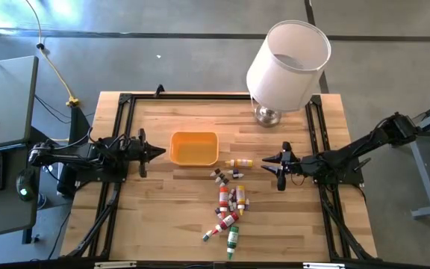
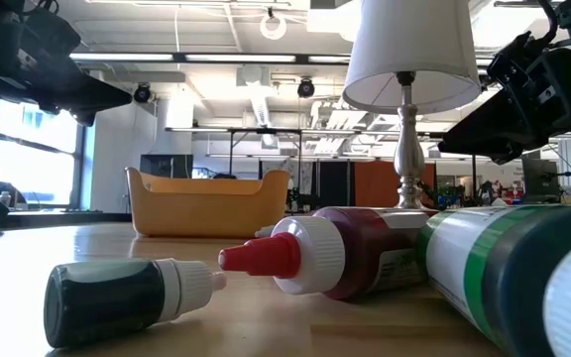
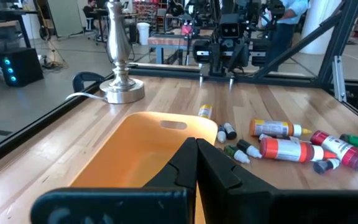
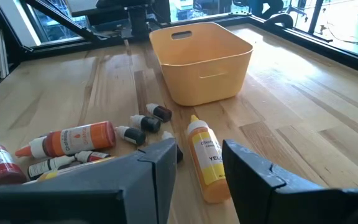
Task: Pick & Place food coloring
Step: Put the large yellow food coloring bottle into the yellow bin
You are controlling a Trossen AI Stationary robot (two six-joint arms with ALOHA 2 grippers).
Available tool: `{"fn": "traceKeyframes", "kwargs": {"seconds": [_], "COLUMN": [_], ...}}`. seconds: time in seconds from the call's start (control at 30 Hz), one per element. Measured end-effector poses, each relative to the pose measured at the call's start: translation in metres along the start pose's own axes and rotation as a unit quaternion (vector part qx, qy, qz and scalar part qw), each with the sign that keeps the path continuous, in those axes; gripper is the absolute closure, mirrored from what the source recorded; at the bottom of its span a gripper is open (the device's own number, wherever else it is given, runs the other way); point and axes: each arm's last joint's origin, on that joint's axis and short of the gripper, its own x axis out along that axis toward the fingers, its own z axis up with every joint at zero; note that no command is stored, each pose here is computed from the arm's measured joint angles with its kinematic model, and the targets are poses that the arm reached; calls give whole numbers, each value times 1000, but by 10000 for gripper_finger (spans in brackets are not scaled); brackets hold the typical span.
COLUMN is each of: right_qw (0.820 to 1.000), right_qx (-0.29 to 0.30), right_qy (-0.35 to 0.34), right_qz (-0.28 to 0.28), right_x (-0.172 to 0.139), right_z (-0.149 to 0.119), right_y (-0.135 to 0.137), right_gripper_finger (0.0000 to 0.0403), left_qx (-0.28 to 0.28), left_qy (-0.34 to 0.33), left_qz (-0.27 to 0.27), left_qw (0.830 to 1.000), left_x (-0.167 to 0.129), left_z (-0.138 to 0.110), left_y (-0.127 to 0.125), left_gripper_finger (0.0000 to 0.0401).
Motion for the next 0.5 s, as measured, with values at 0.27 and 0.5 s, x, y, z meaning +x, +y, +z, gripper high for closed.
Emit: {"fn": "traceKeyframes", "kwargs": {"seconds": [0.27,0.5], "right_qw": [1000,997], "right_qx": [0,-82], "right_qy": [0,0], "right_qz": [0,-1], "right_x": [0,0], "right_z": [0,0], "right_y": [0,0], "right_gripper_finger": [279,279], "left_qx": [1,0], "left_qy": [-2,-2], "left_qz": [24,25], "left_qw": [1000,1000], "left_x": [0,0], "left_z": [1,1], "left_y": [1,1], "left_gripper_finger": [400,400]}}
